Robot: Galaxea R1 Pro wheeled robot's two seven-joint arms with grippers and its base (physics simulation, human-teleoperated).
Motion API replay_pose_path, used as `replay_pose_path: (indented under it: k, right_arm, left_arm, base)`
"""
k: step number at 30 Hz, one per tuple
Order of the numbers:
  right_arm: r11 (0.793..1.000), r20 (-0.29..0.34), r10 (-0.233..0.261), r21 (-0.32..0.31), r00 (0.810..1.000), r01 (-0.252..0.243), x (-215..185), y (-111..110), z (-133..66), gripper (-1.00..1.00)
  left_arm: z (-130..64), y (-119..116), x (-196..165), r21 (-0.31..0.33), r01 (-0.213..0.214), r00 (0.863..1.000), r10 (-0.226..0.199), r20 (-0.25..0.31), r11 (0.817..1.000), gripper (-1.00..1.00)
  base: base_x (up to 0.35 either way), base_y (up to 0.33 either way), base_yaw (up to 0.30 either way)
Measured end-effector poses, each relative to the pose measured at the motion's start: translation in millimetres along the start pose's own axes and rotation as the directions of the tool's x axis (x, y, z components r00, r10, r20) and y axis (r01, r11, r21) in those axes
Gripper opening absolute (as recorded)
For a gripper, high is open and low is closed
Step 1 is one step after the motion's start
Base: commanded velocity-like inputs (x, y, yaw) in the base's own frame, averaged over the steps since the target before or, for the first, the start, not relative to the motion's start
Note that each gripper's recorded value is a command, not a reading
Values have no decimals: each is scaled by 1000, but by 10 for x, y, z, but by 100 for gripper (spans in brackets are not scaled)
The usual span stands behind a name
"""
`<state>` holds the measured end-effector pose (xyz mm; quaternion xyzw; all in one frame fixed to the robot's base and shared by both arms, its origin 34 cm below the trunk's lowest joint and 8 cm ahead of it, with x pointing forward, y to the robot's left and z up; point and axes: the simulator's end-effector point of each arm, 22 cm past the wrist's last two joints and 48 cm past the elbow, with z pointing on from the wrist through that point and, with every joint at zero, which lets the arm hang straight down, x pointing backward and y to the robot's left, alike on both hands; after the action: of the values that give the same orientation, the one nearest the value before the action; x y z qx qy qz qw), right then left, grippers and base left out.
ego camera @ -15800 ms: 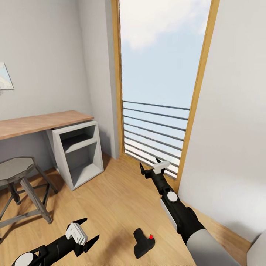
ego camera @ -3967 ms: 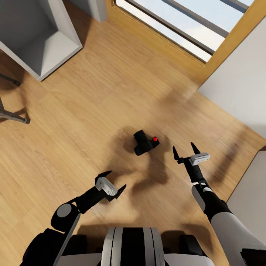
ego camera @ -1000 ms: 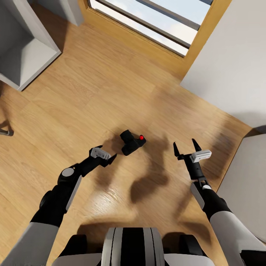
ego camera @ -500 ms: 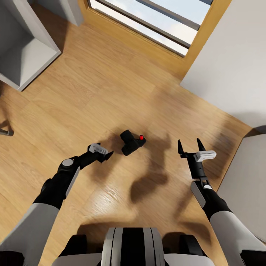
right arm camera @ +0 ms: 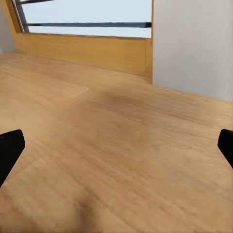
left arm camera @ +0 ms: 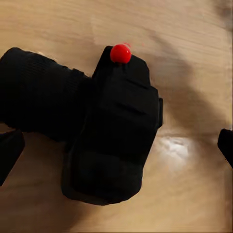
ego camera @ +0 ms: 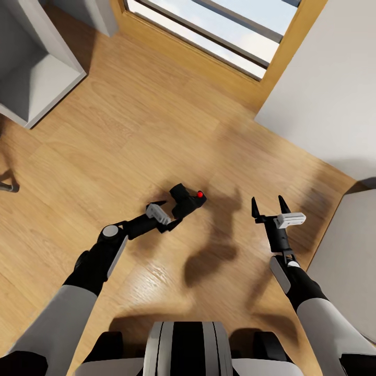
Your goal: Attach the digital camera to the camera tripod in the bedroom.
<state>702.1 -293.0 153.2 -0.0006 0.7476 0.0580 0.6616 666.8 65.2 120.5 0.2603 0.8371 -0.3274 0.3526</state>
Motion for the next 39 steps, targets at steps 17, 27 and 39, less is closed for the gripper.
replay_pose_path:
  k: [17,27,39]
  right_arm:
    - [1000,0,0,1,1000,0,1,-3,0,100]
    - [1000,1,0,0,1000,0,-2,-1,0,100]
    - [1000,0,0,-12,1000,0,3,36,1,100]
  left_arm:
    - [46,-108,15,23,-1,1000,1,0,1000,100]
    - [48,-106,97,18,9,1000,-9,-15,1000,100]
    - [39,170,384,-120,41,997,-49,-64,992,100]
  base:
    - [0,0,0]
    - [0,0,0]
    - [0,0,0]
